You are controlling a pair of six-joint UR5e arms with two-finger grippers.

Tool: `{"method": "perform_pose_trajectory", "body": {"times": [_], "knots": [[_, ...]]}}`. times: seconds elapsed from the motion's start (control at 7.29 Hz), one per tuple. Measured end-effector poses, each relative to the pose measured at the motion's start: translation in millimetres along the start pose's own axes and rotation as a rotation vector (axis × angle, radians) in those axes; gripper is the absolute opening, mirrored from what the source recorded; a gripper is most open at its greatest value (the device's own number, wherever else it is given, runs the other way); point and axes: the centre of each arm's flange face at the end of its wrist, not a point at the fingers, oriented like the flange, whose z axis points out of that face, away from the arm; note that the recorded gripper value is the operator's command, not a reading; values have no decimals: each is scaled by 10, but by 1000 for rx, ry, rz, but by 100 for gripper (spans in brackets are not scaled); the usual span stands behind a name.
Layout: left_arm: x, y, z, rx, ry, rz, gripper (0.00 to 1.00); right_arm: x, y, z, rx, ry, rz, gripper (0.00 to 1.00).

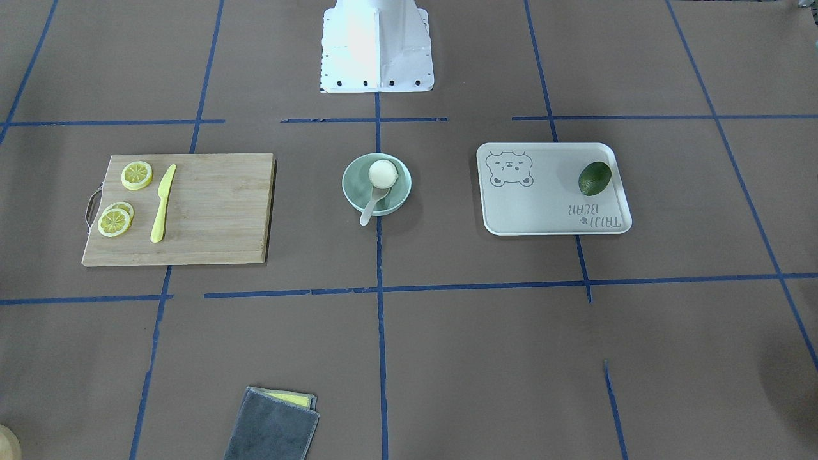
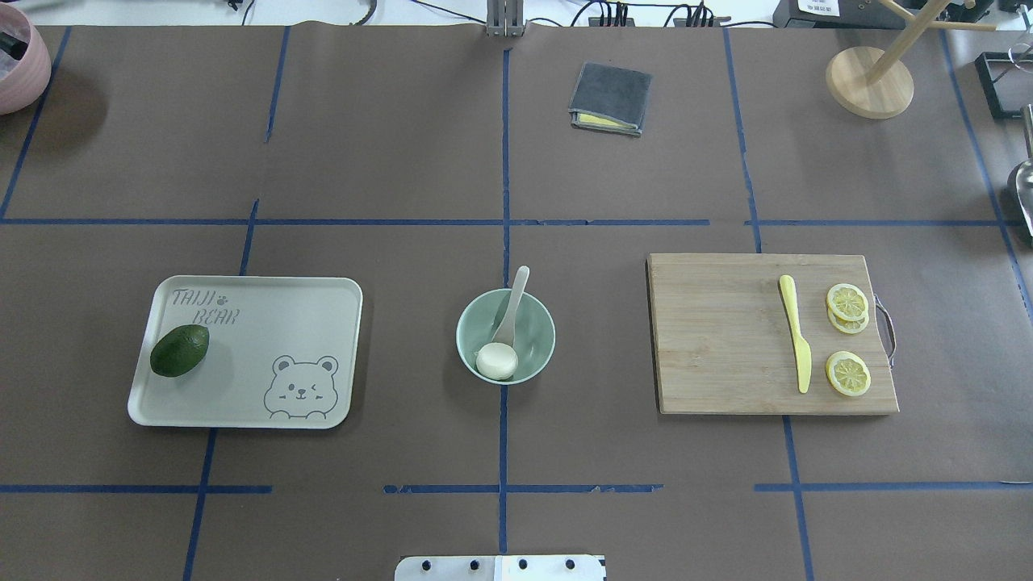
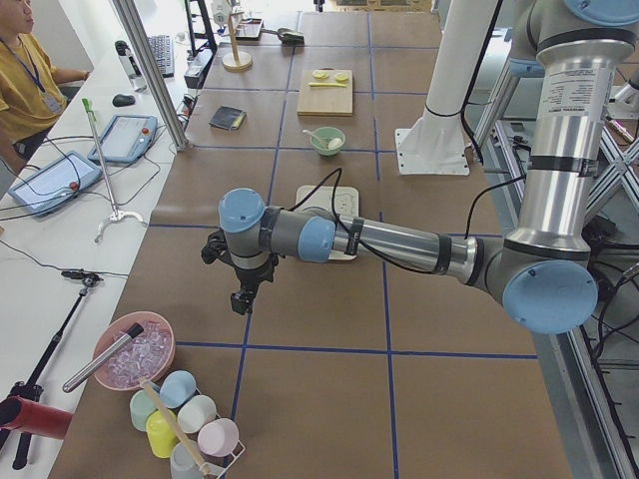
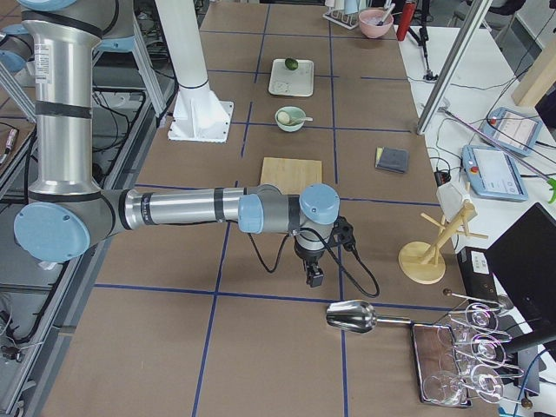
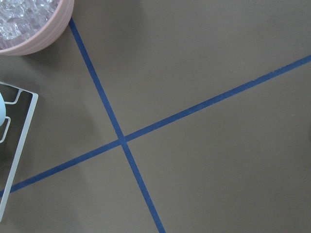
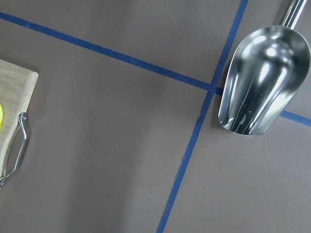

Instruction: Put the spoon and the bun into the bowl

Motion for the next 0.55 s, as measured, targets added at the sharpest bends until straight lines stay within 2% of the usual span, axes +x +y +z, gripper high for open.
{"method": "perform_pose_trajectory", "body": {"times": [0.27,0.55], "knots": [[-60,68,44,-15,-10,-17,100,23,-47,7,-1,-2,5,100],[-145,253,106,-33,17,-131,100,7,-80,-2,3,-17,13,100]]}}
